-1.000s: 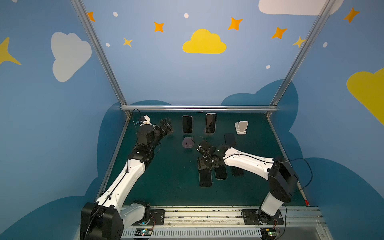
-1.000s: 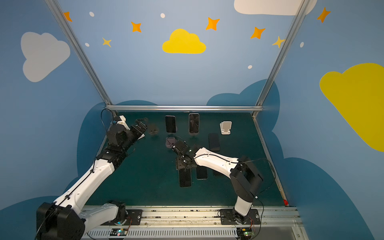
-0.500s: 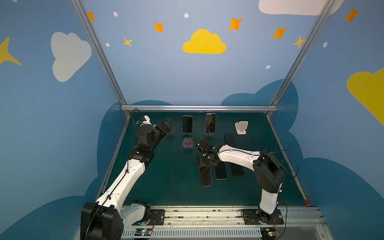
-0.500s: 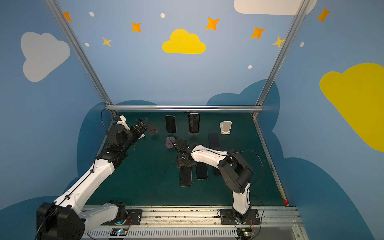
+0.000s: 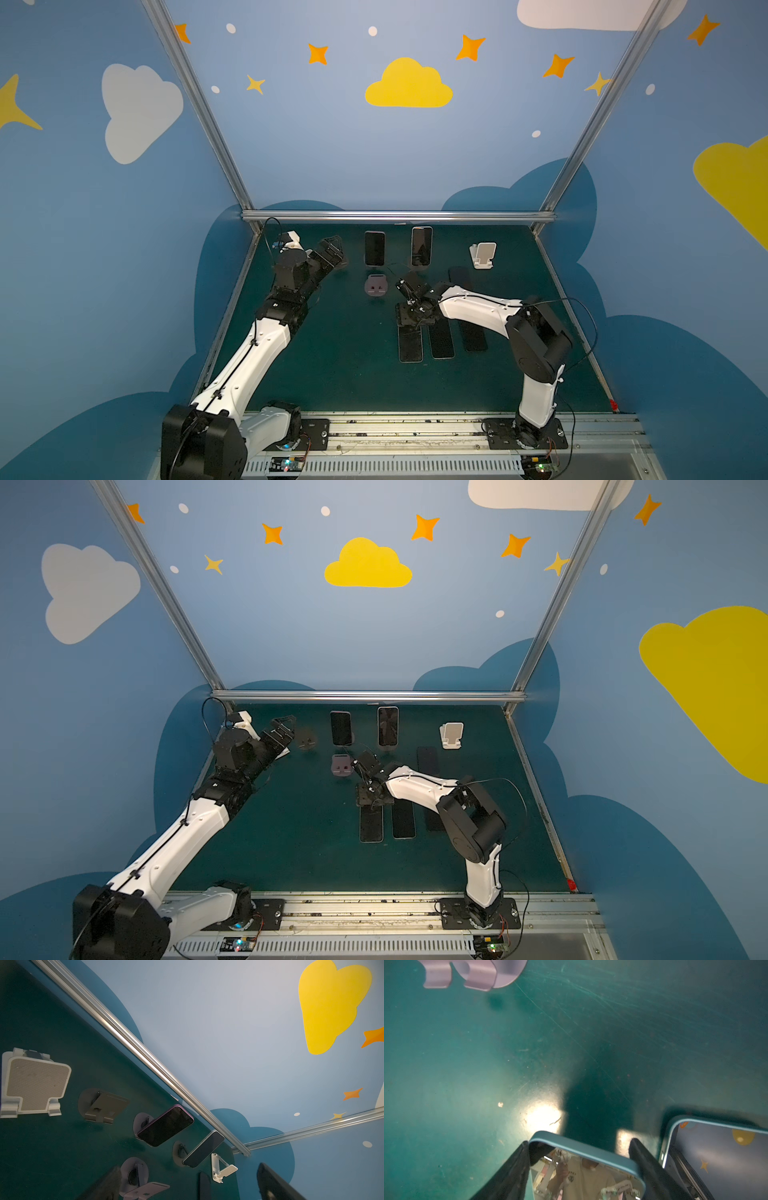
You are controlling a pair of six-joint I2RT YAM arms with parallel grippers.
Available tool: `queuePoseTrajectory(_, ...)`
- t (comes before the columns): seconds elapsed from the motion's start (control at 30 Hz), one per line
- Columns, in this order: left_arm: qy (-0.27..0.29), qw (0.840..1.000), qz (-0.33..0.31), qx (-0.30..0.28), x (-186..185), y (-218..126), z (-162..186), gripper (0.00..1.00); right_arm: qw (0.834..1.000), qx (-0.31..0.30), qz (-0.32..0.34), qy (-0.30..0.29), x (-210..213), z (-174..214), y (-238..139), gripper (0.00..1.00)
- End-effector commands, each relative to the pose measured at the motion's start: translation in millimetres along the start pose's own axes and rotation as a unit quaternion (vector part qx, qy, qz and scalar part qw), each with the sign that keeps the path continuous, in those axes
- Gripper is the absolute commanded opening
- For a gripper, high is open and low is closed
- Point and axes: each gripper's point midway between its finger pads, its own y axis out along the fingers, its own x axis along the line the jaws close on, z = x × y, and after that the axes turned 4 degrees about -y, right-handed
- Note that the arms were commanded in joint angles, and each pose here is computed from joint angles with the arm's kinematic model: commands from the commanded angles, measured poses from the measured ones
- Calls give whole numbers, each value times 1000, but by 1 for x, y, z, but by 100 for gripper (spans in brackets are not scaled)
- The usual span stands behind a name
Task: Remove the phone from the phone stand
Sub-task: 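Lower the phone flat beside the other phones and open the right gripper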
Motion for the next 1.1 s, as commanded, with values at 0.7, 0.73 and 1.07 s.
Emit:
queuePoseTrajectory(0.7, 9, 1000, 1, -8, -4, -2, -4, 100, 999, 11, 39, -5, -15, 0, 13, 74)
queuePoseTrajectory(0.73, 10, 1000, 2, -8, -4, -2, -4, 100, 999, 10, 40, -5, -16, -1, 12, 75)
queuePoseTrajectory(1.07, 8, 1000, 2, -3, -3, 0, -2, 100, 1000, -6, 16, 2, -8, -11, -4, 77)
